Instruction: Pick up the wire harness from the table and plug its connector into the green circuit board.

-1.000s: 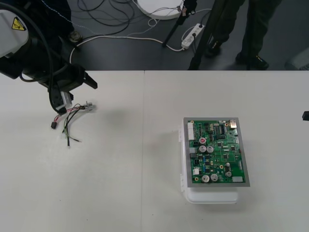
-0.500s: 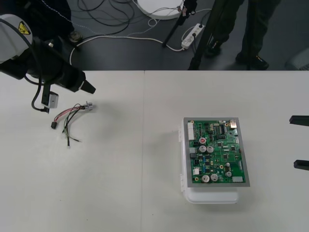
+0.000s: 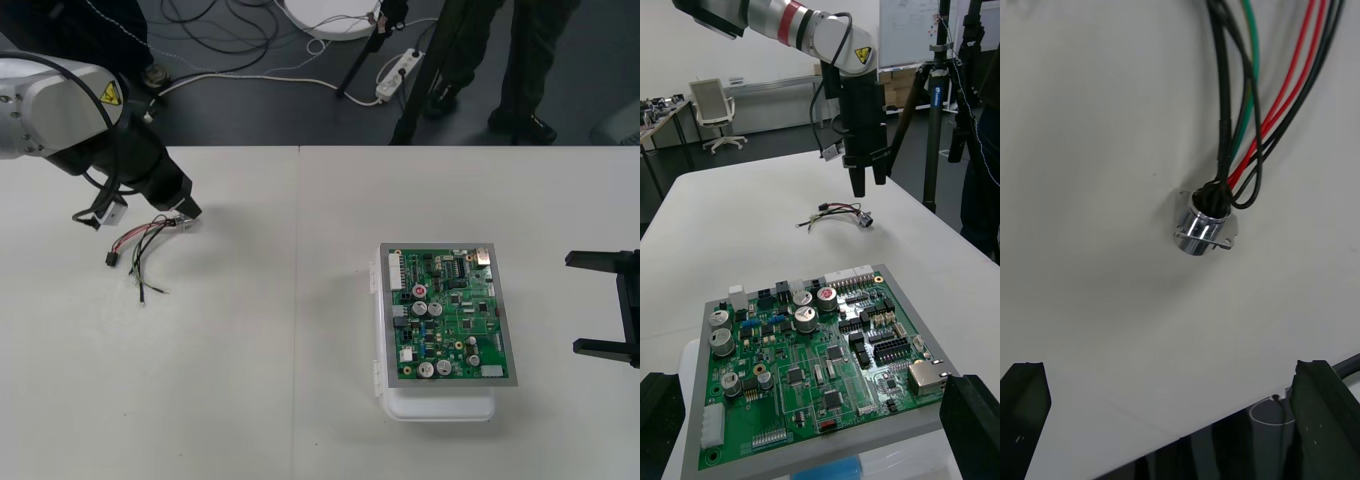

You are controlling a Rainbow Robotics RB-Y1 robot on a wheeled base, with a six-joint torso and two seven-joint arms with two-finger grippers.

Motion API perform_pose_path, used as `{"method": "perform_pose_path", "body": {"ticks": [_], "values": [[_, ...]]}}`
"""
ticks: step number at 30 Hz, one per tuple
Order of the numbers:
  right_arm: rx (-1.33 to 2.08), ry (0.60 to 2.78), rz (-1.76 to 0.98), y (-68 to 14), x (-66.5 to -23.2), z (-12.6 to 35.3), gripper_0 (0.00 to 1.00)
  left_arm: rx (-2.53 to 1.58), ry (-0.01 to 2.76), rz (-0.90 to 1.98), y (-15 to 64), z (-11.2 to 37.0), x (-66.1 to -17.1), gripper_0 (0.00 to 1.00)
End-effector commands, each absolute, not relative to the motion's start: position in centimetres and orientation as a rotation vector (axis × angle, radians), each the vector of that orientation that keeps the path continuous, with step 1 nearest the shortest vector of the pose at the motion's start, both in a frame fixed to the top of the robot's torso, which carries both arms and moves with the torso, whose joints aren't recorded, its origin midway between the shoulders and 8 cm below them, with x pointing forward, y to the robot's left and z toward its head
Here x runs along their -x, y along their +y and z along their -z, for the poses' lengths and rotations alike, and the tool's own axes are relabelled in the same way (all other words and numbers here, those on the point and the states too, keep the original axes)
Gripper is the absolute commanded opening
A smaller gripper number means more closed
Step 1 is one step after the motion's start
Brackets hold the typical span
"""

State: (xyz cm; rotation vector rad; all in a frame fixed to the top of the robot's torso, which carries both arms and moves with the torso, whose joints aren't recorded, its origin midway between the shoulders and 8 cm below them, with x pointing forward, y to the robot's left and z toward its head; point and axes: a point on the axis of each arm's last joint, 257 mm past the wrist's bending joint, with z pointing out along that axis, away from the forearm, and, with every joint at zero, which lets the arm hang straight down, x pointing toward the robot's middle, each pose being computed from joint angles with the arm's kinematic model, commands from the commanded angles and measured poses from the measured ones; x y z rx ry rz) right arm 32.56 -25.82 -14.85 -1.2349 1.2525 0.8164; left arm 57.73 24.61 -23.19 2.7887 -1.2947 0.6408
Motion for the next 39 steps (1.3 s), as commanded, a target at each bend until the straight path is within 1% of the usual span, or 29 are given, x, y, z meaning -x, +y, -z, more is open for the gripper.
{"method": "perform_pose_path", "body": {"ticks": [1, 6, 21, 27, 33, 39], "values": [[1.272, 1.238, -0.786, -26.6, -32.9, 13.4, 1.0, -2.745, -1.546, -0.792, 22.4, 20.3, -61.8, 0.94], [1.27, 1.23, -0.802, -26.0, -32.4, 14.1, 1.0, -2.801, -1.586, -0.756, 22.8, 21.2, -62.8, 0.95], [1.286, 1.167, -0.771, -25.7, -33.3, 12.7, 1.0, -2.808, -1.851, -0.703, 23.0, 23.4, -63.3, 0.94], [1.294, 1.148, -0.746, -25.9, -33.8, 12.7, 1.0, -2.865, -1.838, -0.686, 24.1, 24.4, -63.8, 0.94], [1.281, 1.14, -0.782, -25.4, -34.4, 13.4, 1.0, -2.888, -1.81, -0.669, 24.5, 25.1, -63.7, 0.95], [1.287, 1.077, -0.762, -25.3, -34.6, 13.4, 1.0, -2.887, -1.814, -0.632, 25.0, 26.2, -63.0, 0.95]]}}
